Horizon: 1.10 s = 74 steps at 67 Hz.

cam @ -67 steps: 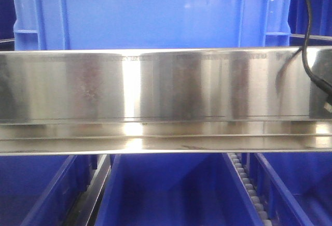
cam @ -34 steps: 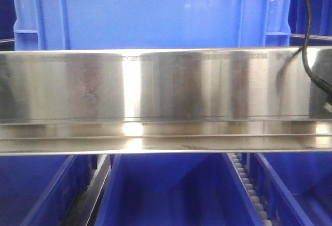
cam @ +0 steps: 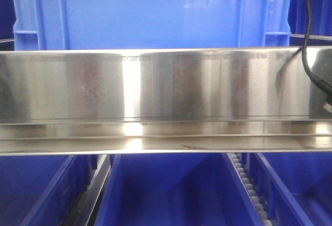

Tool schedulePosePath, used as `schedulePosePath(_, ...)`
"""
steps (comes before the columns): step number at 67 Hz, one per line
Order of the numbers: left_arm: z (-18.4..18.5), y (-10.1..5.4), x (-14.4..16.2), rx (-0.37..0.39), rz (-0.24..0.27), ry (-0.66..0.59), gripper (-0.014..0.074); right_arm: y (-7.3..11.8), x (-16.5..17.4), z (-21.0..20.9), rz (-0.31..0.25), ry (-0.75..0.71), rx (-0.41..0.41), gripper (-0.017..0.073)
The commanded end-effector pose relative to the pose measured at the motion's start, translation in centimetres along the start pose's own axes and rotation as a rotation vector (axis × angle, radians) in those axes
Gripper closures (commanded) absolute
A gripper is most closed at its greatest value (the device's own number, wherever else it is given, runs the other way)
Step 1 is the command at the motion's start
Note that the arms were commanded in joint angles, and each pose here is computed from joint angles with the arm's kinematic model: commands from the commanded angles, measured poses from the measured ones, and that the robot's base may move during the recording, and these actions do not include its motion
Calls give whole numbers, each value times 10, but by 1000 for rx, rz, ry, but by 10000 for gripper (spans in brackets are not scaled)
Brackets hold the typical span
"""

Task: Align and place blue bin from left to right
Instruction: 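Lower both grippers onto the bin walls and close on the rims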

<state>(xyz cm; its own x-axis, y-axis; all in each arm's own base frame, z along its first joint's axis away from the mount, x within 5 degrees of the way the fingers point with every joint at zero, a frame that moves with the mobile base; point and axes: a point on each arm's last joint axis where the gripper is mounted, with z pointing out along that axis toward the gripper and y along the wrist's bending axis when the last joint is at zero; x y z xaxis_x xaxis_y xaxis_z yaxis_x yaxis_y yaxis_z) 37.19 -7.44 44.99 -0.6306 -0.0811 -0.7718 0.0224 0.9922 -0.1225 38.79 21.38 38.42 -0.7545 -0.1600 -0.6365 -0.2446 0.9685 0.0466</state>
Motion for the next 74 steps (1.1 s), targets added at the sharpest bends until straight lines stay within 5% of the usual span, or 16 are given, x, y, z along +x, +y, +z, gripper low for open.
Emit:
schedulePosePath(1, -4, -12, -4, 33, 15, -53, 527, -3, -3, -3, -1, -16, 11, 637)
schedulePosePath(8, -4, -27, -5, 24, 85, -114, 330, -3, -3, -3, -1, -16, 11, 637)
schedulePosePath(12, -4, -34, -6, 23, 84, -139, 283, -3, -2, -3, -1, -10, 13, 637)
schedulePosePath(30, 27, -39, 2, -69, 70, -86, 287, -3, -2, -3, -1, -5, 15, 637)
schedulePosePath(74, 63, -34, 10, -132, 102, -26, 318, -3, -1, -3, -1, 1, 16, 637)
